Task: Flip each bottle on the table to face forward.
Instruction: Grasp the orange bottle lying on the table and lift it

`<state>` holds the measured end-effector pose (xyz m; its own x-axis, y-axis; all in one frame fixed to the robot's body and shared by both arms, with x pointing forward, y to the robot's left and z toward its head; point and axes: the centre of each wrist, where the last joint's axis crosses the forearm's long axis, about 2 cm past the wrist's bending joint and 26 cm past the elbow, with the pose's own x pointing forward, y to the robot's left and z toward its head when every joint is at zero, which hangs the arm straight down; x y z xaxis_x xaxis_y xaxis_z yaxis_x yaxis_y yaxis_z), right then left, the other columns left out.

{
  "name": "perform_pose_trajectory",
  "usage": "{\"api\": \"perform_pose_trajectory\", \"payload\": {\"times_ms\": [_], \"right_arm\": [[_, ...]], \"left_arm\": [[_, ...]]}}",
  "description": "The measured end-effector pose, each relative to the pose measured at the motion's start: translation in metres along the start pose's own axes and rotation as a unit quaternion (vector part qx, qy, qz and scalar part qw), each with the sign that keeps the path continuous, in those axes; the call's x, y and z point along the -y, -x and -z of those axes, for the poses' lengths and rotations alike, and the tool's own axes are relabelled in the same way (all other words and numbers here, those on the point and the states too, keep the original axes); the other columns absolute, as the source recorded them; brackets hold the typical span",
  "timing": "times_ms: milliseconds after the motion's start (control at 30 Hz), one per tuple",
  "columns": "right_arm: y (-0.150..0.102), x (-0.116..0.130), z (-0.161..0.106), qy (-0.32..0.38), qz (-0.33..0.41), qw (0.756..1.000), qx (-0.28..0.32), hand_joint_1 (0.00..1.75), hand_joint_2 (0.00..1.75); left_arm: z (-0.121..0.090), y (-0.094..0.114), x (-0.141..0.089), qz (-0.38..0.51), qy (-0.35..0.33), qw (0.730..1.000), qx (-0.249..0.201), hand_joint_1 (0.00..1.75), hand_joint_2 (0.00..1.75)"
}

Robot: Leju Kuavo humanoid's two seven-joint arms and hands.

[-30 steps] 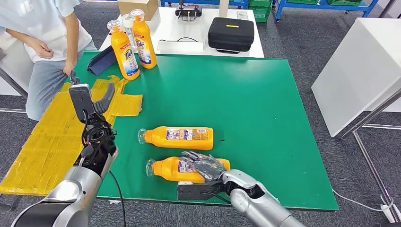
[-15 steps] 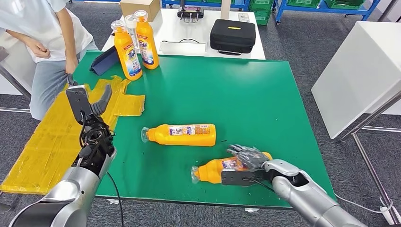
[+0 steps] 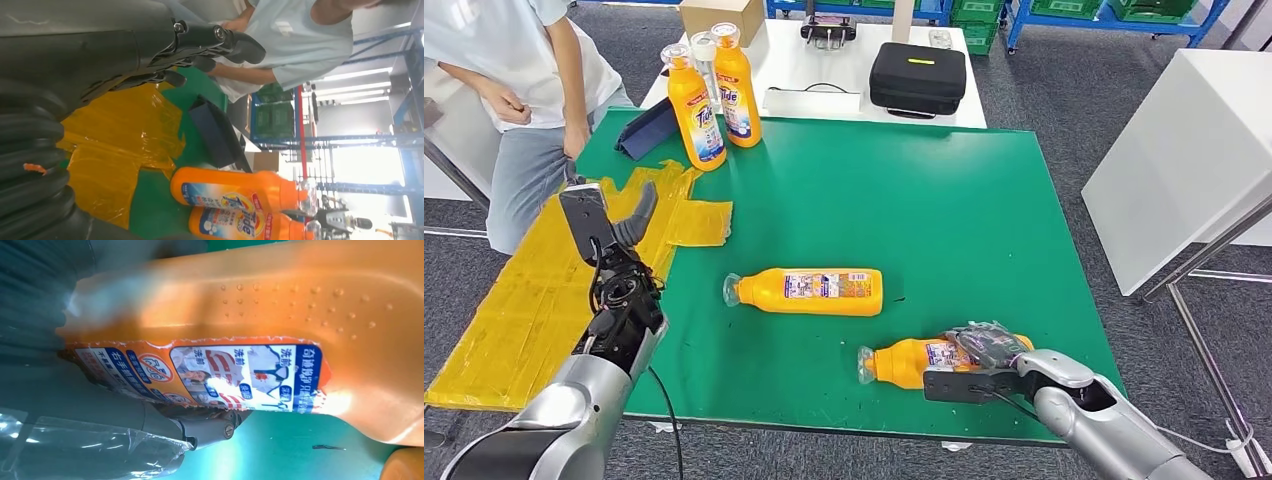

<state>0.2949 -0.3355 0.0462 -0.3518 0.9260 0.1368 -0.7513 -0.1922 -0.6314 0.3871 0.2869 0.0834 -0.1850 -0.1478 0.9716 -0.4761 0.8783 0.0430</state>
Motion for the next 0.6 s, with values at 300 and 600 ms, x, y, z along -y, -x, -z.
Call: {"api": "perform_pose_trajectory", "payload": {"times_ms": [300, 600], "right_arm": [[0.001, 0.002, 0.000, 0.028, -0.003, 1.000, 0.002, 1.75, 1.75], [-0.022, 0.012, 0.001, 0.276, 0.097, 0.955, 0.055, 1.75, 1.75]], "left_arm": [[-0.005, 0.003, -0.003, -0.007, 0.019, 1.000, 0.003, 0.00, 1.75], [-0.022, 0.014, -0.012, -0.030, 0.056, 0.998, 0.005, 0.00, 1.75]]}}
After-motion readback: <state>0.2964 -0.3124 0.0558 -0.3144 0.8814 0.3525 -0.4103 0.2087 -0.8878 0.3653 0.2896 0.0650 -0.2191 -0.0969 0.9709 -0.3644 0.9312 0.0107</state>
